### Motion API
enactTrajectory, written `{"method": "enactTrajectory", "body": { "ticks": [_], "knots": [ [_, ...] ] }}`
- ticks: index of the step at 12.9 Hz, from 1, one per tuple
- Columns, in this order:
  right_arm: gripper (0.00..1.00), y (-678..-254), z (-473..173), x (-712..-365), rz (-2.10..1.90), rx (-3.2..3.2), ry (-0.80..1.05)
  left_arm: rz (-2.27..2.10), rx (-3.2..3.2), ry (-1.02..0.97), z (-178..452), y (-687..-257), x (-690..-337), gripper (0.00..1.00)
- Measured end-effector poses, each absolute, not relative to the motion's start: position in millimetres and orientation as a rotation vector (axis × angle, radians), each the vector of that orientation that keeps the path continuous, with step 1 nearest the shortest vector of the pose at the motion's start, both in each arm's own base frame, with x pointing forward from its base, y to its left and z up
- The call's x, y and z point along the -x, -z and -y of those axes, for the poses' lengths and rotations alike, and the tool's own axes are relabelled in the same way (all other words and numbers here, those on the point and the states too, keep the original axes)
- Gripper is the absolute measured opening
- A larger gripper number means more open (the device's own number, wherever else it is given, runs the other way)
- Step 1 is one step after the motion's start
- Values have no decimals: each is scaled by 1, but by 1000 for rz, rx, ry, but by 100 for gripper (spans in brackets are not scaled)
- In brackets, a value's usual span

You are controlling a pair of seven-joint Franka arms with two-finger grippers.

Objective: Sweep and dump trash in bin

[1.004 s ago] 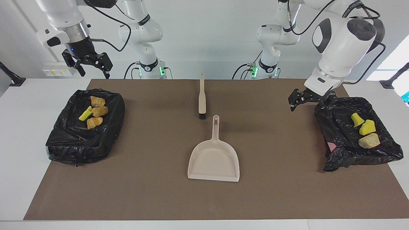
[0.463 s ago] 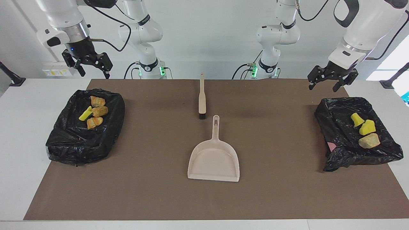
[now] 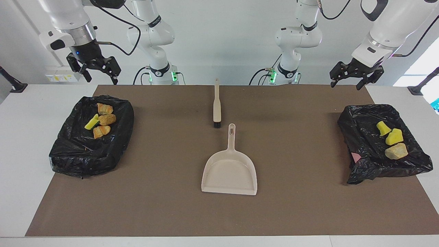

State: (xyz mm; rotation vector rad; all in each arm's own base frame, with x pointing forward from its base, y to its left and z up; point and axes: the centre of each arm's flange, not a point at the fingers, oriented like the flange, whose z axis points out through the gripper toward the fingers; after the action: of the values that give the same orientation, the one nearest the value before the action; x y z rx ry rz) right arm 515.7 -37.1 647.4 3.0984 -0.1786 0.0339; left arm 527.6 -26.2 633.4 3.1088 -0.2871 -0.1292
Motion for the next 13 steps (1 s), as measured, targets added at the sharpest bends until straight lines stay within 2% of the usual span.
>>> {"method": "enactTrajectory", "body": {
  "ticks": [13],
  "knots": [
    [100,-647,37,-516,179,-3098,-34,292,-3109,120,24,-637,-530,100]
  ]
}}
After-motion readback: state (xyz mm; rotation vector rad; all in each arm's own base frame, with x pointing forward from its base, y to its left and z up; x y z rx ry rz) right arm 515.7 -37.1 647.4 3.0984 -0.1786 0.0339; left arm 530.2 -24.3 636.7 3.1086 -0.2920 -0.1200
